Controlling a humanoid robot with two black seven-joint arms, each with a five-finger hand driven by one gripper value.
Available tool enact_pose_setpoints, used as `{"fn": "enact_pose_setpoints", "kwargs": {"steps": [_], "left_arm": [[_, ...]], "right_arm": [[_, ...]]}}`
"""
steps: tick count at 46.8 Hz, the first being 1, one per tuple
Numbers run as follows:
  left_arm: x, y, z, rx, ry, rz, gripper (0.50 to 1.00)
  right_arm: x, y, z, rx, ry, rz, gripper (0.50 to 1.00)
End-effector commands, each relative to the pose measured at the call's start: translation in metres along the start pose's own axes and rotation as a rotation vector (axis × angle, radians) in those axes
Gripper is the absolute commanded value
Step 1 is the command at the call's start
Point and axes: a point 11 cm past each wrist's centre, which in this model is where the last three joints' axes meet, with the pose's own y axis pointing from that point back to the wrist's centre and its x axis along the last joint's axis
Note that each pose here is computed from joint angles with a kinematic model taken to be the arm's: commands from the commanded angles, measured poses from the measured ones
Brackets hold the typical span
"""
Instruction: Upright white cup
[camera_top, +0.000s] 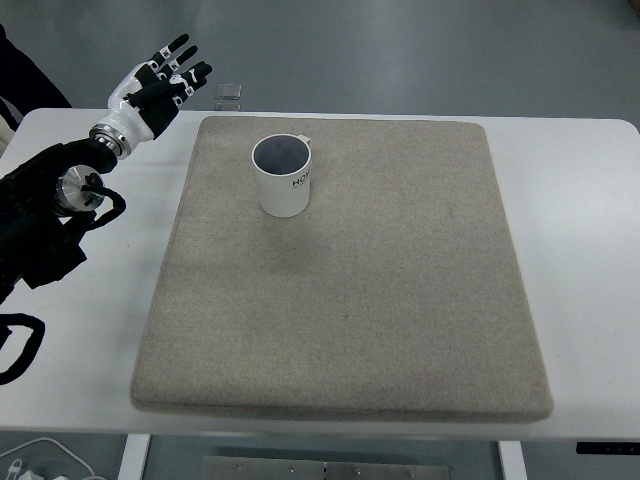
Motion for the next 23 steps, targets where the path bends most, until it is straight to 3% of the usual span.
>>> {"fn": "enact_pose_setpoints", "kwargs": {"steps": [1,23], "left_arm": [[0.000,0.000,0.000,-0.011,0.025,0.003,0.996],[-0.012,-0.005,-0.009,-0.037,0.102,0.006,0.996]], "right_arm": [[0.000,0.000,0.000,0.000,-0.002,-0.001,0.930],[0.000,0.000,0.000,-0.003,-0.001,-0.004,0.930]]}}
